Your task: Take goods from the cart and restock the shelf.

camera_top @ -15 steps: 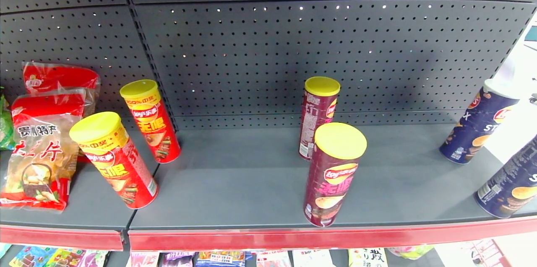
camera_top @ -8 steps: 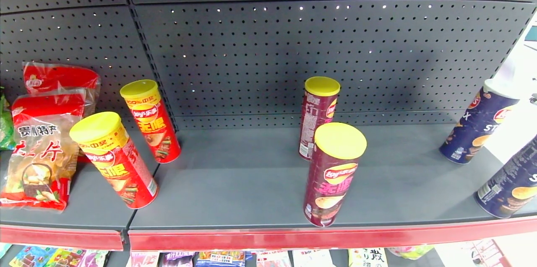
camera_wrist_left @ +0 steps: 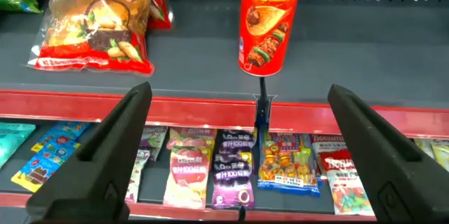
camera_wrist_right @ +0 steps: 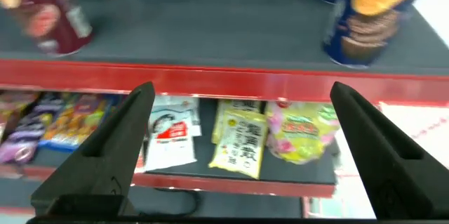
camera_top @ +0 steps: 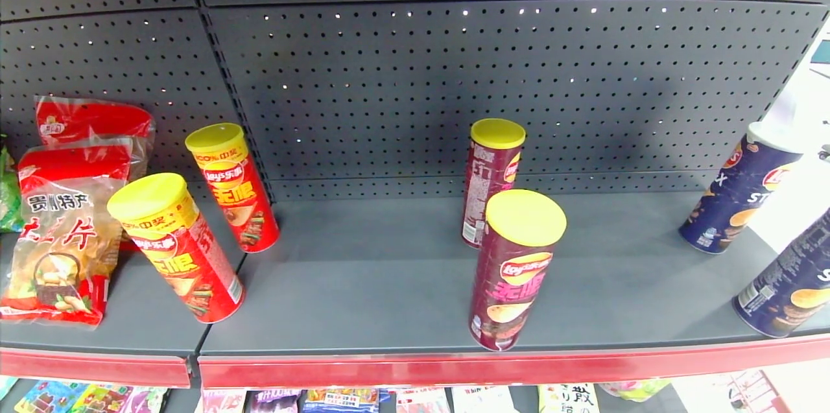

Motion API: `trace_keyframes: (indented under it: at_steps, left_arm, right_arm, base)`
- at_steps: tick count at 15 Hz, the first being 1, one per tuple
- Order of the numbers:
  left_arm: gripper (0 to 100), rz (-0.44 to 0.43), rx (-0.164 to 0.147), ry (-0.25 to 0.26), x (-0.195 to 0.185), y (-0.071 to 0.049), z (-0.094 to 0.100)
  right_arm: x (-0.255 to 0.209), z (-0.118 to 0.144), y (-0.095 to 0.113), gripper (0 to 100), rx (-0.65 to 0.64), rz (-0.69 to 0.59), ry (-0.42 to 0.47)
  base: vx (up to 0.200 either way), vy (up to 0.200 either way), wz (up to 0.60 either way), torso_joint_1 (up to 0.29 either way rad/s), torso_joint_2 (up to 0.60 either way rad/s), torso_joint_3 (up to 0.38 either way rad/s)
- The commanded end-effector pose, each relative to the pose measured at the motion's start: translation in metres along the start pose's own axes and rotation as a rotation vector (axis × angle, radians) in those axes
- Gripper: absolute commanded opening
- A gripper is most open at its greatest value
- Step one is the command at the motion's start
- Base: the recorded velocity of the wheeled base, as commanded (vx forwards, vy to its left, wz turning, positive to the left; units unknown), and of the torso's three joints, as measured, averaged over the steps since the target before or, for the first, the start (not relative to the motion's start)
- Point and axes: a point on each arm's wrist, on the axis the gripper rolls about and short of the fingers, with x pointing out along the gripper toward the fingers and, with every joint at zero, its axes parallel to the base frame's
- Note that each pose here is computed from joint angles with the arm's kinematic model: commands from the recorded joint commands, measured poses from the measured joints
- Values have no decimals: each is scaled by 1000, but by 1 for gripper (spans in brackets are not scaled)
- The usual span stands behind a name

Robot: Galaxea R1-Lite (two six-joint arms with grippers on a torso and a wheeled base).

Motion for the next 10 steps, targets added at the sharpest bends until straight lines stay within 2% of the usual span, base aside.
trace_keyframes:
  at_steps: [1, 4, 5, 7, 9, 10]
  left_arm:
    - [100, 24, -2, 5, 0, 0, 0]
    - [100, 24, -15, 5, 0, 0, 0]
    - [100, -14, -30, 6, 0, 0, 0]
    - [100, -83, -30, 6, 0, -2, 0]
    - [100, -70, -30, 5, 0, -2, 0]
    - [100, -33, -30, 3, 0, -1, 0]
  right_arm:
    - [1, 0, 2, 100, 16, -139, 17]
    - [0, 0, 3, 100, 13, -86, -7]
    - [-1, 0, 3, 100, 10, -60, -9]
    - [-1, 0, 1, 100, 0, 44, -17]
    - [-2, -1, 1, 100, -3, 37, -34]
    - [-6, -2, 2, 100, 5, 13, -87]
  base:
    - [0, 0, 0, 0, 0, 0]
    - [0, 0, 0, 0, 0, 0]
    - [0, 0, 0, 0, 0, 0]
    - [0, 0, 0, 0, 0, 0]
    - [0, 0, 0, 0, 0, 0]
    - [0, 0, 0, 0, 0, 0]
